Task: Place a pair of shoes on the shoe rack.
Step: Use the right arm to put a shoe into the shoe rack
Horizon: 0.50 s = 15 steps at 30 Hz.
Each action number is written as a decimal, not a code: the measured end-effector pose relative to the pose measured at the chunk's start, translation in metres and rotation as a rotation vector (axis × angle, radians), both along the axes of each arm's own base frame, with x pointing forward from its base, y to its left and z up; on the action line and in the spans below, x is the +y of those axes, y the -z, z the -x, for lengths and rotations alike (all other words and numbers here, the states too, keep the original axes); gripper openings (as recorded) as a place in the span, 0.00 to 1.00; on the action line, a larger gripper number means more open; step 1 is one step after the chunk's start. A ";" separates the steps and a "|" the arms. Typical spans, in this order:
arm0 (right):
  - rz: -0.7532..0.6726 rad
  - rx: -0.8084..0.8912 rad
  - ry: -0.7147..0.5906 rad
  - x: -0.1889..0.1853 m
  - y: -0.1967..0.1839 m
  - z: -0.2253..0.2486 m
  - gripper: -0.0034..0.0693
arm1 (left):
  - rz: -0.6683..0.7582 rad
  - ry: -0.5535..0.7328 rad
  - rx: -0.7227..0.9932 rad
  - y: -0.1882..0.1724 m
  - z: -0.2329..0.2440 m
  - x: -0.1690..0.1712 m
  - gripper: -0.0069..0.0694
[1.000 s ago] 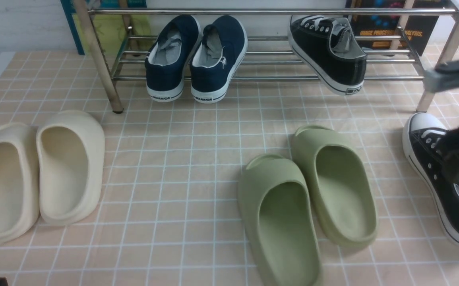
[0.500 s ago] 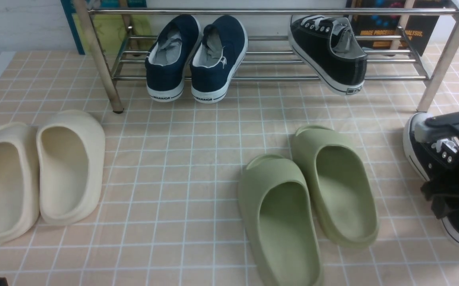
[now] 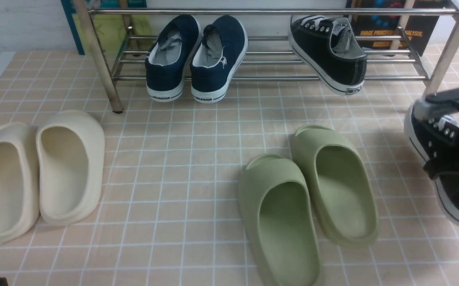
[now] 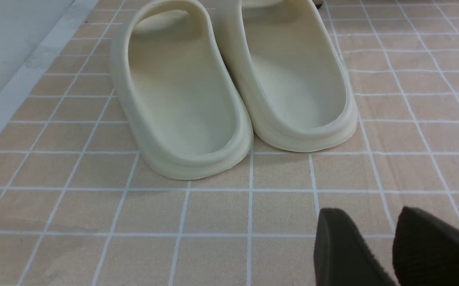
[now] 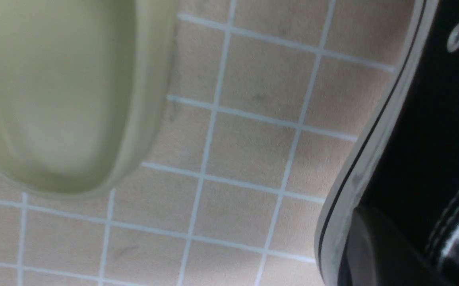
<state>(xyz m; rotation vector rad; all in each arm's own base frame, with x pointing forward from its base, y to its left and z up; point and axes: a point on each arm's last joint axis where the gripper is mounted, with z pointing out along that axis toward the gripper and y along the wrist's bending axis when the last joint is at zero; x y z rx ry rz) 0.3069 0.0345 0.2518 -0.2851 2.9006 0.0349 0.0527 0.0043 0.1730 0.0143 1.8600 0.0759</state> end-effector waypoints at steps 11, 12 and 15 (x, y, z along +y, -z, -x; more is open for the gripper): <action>0.005 -0.144 -0.054 0.016 -0.039 -0.057 0.05 | 0.000 0.000 0.000 0.000 0.000 0.000 0.40; 0.014 -0.147 -0.056 0.016 -0.039 -0.064 0.05 | 0.000 0.000 0.000 0.000 0.000 0.000 0.40; 0.047 -0.156 -0.063 0.016 -0.038 -0.083 0.05 | 0.000 0.000 0.000 0.000 0.000 0.000 0.40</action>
